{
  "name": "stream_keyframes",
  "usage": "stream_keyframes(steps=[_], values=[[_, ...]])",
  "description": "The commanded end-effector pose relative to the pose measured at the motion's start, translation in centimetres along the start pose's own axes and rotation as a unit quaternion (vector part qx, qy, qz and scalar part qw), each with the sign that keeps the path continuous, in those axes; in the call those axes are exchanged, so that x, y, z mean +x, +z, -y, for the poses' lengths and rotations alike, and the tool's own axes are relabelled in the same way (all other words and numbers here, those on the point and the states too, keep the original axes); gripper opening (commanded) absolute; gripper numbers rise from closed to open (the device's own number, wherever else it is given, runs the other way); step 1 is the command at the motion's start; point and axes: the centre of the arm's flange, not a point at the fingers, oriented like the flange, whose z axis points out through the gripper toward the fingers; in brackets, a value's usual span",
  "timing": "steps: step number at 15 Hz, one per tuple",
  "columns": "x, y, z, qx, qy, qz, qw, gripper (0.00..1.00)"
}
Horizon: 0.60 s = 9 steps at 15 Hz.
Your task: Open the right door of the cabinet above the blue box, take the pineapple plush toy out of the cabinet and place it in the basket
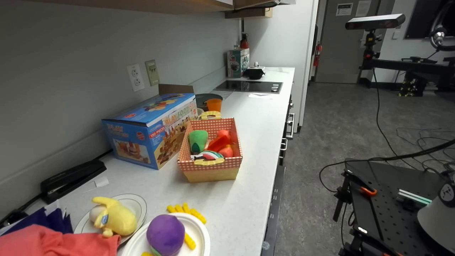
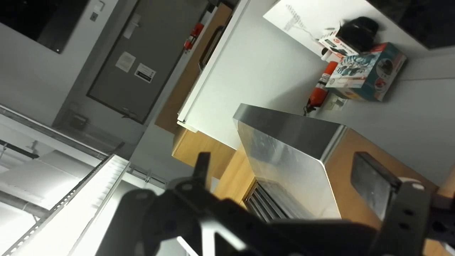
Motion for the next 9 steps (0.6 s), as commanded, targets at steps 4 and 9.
stream_keyframes(steps=[4, 9], values=[[2.9, -6.8, -0.6, 0.115, 0.004, 0.012, 0.9933, 1.00], [4.5, -11.2, 3.5, 0.245, 0.020, -0.002, 0.9694, 1.00]])
